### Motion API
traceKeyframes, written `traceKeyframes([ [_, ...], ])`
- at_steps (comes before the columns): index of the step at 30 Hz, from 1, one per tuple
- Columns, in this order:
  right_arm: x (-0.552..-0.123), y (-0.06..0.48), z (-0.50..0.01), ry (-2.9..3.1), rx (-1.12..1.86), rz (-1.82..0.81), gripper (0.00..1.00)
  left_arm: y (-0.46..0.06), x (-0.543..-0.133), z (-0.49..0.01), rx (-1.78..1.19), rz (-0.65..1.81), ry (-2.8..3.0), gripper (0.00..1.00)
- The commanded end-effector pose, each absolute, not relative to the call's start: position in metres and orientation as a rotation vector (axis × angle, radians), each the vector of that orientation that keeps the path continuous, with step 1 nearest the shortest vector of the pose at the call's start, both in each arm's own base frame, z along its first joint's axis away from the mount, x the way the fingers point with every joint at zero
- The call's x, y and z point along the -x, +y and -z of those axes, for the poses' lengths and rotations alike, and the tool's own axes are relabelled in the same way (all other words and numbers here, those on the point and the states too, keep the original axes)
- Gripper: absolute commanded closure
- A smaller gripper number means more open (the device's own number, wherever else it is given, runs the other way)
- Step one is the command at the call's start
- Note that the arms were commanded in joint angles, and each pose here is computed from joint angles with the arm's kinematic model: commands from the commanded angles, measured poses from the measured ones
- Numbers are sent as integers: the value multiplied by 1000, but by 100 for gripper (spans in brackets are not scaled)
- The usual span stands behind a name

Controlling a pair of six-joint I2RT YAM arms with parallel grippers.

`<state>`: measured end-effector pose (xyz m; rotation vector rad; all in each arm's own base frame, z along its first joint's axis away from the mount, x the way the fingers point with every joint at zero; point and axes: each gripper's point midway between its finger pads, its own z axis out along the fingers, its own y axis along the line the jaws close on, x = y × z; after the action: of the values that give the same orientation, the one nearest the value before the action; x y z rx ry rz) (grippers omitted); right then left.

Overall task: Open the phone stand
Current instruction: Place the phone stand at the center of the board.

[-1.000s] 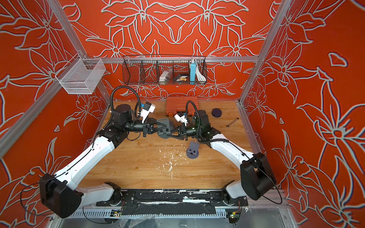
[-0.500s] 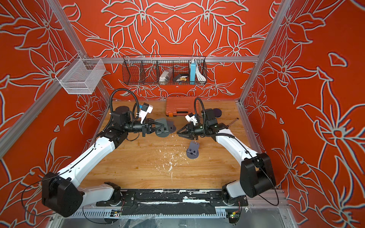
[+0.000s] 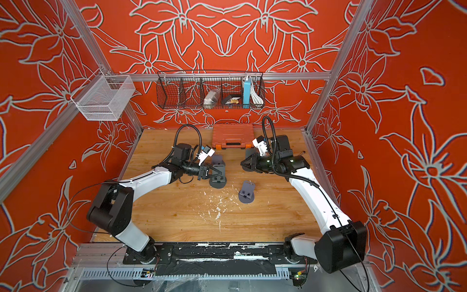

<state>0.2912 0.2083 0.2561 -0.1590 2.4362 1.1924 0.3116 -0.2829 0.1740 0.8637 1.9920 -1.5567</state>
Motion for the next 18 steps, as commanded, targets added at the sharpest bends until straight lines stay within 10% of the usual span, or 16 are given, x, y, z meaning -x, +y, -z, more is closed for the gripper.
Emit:
traceKeyframes([
  [1,-305,199,-262,2421,211,-1045,72,-290,-312,-161,-955,1577,1938,100],
  [18,-323,198,-240,2448,146,-1003,71,-289,-322,-108,-957,1621,2066,89],
])
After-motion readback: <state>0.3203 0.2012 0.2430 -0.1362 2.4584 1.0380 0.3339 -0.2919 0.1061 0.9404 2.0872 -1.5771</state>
